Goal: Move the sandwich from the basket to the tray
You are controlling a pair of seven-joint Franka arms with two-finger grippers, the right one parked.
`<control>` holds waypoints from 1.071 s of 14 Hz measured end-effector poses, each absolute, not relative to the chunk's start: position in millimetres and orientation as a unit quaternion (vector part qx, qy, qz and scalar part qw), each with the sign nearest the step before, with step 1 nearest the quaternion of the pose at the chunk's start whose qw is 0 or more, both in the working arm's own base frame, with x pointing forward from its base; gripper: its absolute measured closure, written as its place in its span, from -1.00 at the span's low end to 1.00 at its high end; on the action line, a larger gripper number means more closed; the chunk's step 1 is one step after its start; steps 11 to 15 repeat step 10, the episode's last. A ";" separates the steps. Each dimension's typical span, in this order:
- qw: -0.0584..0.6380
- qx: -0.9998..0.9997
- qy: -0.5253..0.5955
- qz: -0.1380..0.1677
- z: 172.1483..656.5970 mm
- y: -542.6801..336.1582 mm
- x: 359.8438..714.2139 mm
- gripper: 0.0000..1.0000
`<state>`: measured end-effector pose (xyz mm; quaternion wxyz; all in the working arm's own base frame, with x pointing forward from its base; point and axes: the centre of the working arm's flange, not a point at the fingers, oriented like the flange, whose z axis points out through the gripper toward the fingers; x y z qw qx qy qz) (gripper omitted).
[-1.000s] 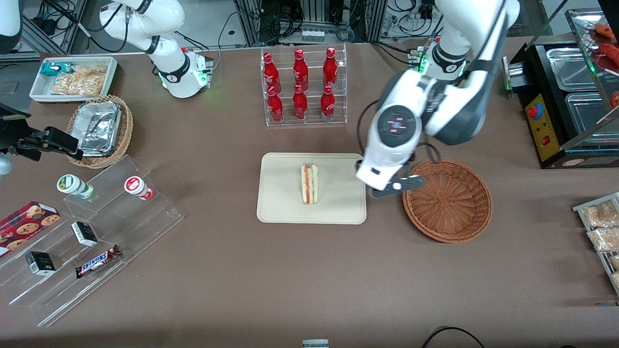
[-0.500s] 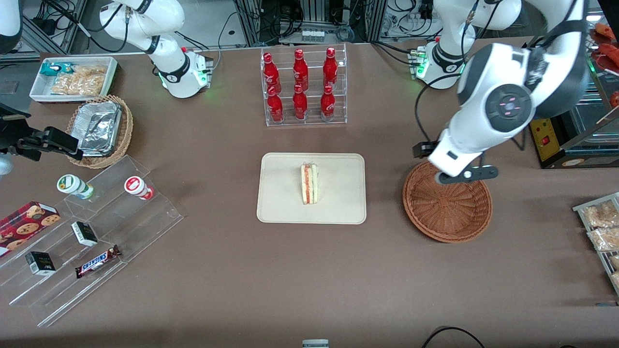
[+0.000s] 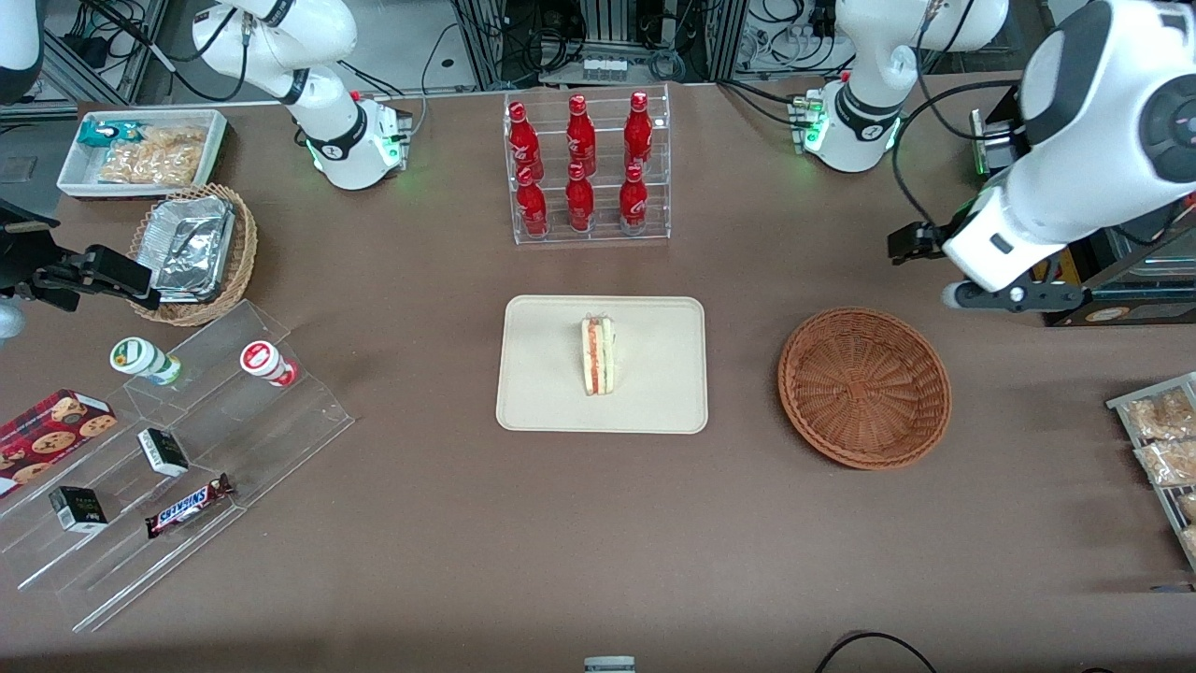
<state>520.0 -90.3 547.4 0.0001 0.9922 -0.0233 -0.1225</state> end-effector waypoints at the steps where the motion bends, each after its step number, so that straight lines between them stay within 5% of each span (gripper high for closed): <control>1: -0.003 0.993 -0.023 -0.119 550.6 -85.4 519.4 -1.00; 8: -0.037 0.997 -0.011 -0.065 598.0 -65.2 527.0 -1.00; 15: -0.010 0.998 0.001 -0.059 607.7 -53.5 528.9 -1.00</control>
